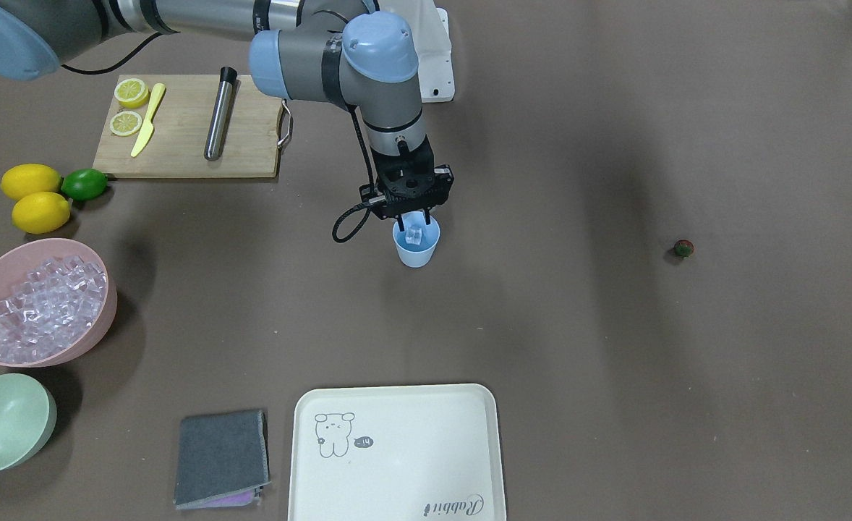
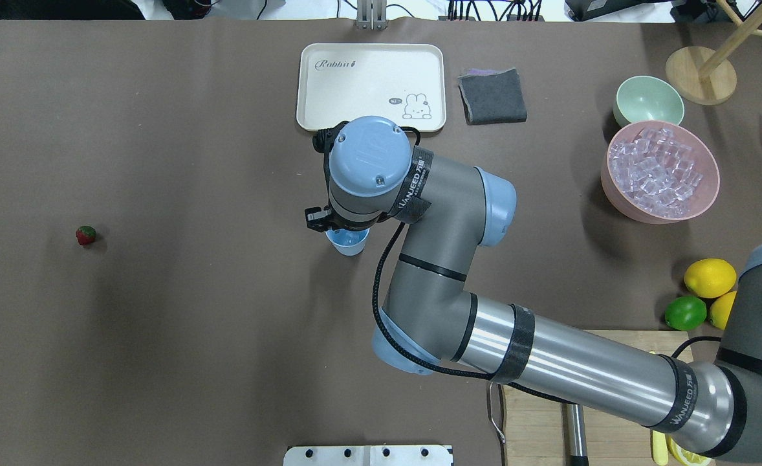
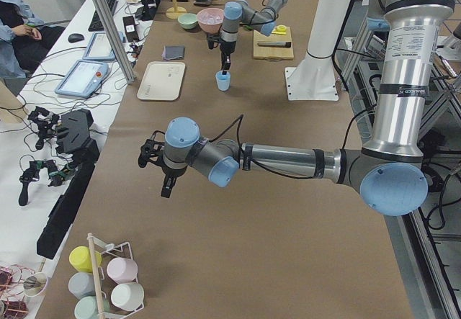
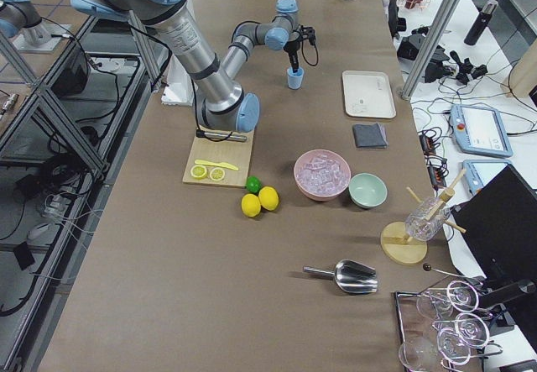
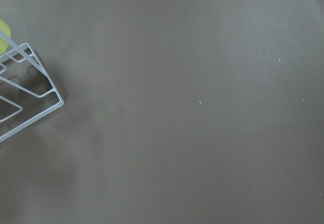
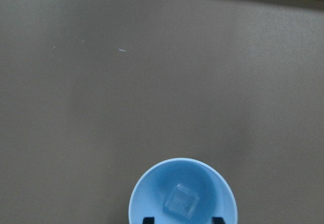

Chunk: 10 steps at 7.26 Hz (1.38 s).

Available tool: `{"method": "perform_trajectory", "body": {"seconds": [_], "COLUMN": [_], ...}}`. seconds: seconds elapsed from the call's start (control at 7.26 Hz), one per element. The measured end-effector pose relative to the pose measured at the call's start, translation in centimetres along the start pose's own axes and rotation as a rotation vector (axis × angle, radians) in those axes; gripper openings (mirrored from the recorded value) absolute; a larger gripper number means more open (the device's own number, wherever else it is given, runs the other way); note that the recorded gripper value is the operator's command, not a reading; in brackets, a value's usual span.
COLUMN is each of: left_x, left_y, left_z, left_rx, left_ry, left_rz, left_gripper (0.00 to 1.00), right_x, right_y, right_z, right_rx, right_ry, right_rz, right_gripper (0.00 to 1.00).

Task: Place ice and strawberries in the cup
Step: 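Lower the ice cube into the blue cup and open the right gripper, then move the right gripper back over the pink ice bowl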

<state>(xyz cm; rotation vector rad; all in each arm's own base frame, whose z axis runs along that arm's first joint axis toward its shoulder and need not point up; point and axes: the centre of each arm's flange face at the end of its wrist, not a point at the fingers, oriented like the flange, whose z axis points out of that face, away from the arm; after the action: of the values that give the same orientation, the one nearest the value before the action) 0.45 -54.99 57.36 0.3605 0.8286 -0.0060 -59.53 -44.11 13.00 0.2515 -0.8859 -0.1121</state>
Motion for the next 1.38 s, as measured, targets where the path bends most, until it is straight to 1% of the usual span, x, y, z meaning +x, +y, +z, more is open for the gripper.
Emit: {"method": "perform_trajectory", "body": {"seconds": [0.28,0.41,0.55,0.69,0.96,1.1,1.24,1.38], "left_x": [0.0,-0.1,-0.1,-0.1,0.0,0.1,0.3,0.6], "left_y": [0.1,0.1,0.2,0.2,0.3,0.3,0.2,0.2], "left_z": [0.0,0.1,0.1,0.0,-0.1,-0.2,-0.3,-0.4], "left_rx": [-0.001,-0.002,-0.003,-0.002,0.001,0.012,0.028,0.041], "left_ry": [0.000,-0.001,-0.001,-0.001,0.000,0.005,0.011,0.018], "left_rz": [-0.001,-0.003,-0.004,-0.004,-0.009,-0.020,-0.037,-0.048], "left_gripper": [0.97,0.97,0.97,0.97,0.97,0.97,0.97,0.97], "right_x": [0.1,1.4,4.3,8.5,19.5,25.7,31.6,37.3], "right_y": [-0.5,-2.0,-4.2,-6.1,-8.9,-9.6,-9.1,-7.5], "right_z": [-0.7,-1.7,-3.1,-4.6,-7.0,-8.2,-9.0,-9.8], "right_rx": [0.017,0.033,0.036,0.025,-0.005,-0.024,-0.035,-0.052], "right_ry": [-0.006,-0.004,-0.006,-0.011,-0.001,0.007,0.026,0.043], "right_rz": [0.024,0.045,0.074,0.089,0.059,0.044,0.013,-0.029], "right_gripper": [0.92,0.92,0.92,0.90,0.89,0.90,0.90,0.90]}}
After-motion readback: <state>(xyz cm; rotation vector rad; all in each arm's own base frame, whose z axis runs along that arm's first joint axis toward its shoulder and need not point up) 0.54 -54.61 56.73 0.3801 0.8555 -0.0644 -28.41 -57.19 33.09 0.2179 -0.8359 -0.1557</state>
